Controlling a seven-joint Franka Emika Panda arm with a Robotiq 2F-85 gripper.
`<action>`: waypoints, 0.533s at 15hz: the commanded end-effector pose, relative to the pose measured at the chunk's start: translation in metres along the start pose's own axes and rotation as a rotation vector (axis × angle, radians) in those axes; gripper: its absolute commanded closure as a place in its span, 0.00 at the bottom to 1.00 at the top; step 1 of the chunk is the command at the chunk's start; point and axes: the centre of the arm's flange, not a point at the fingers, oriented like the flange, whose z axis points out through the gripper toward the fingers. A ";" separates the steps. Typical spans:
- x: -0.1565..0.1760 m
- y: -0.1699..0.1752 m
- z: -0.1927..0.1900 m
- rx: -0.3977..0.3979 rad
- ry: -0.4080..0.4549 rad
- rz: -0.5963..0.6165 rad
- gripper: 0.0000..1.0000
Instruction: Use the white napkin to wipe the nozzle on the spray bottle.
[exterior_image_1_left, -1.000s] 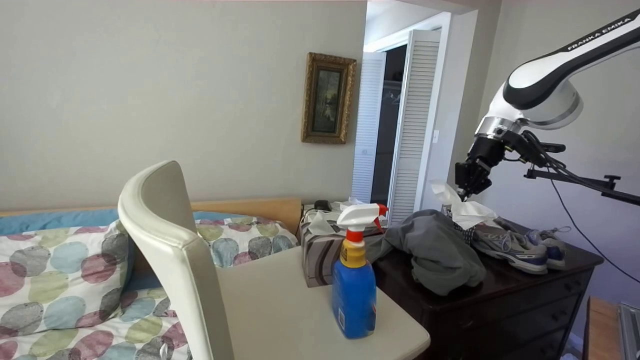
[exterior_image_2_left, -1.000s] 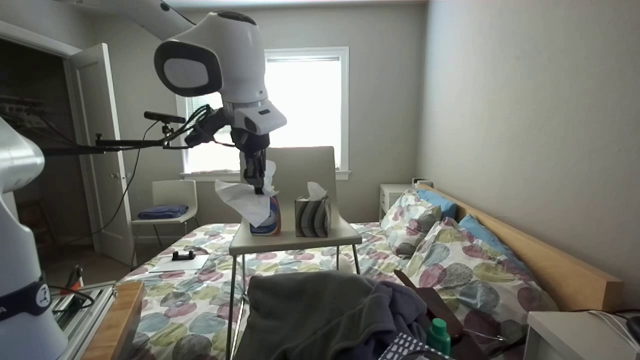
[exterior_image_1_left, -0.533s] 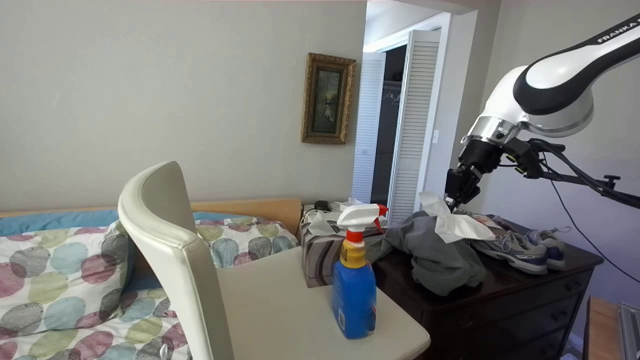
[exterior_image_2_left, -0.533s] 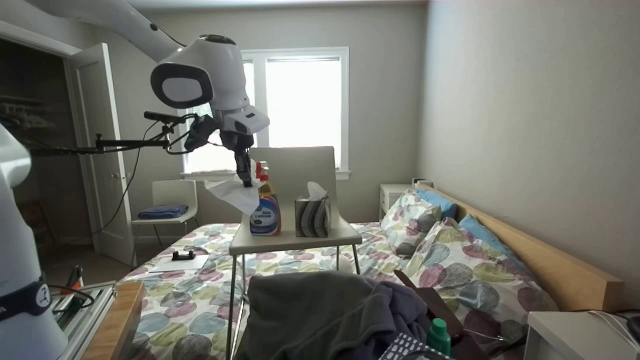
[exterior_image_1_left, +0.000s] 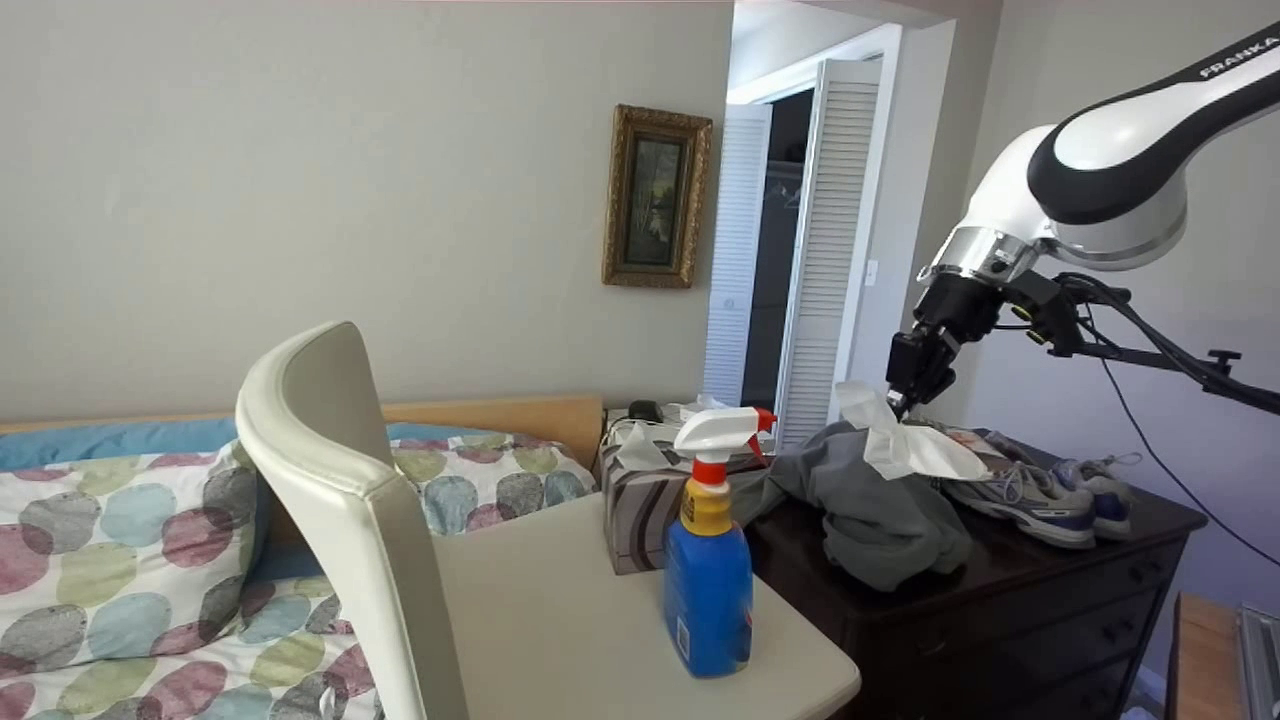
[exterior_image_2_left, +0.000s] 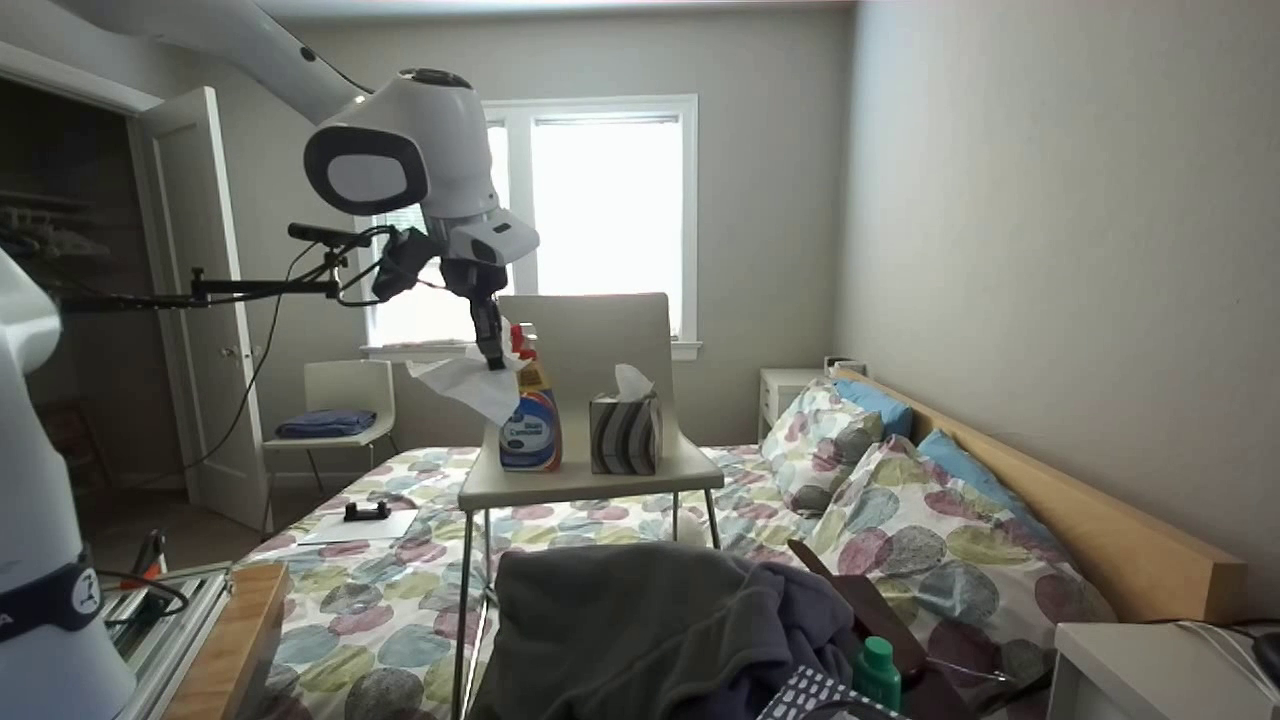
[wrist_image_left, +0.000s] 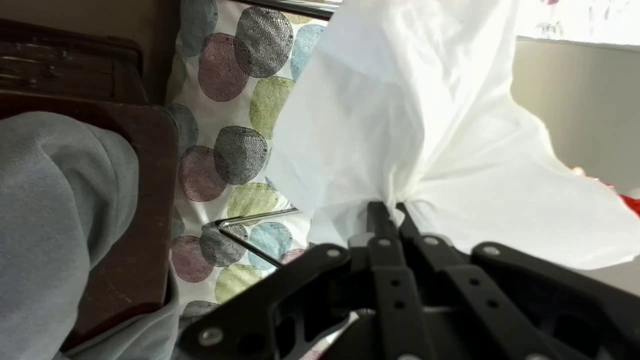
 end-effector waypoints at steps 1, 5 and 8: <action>0.014 -0.038 0.002 0.064 0.050 -0.085 0.99; 0.027 -0.075 0.003 0.110 0.064 -0.176 0.99; 0.034 -0.096 0.018 0.137 0.045 -0.233 0.99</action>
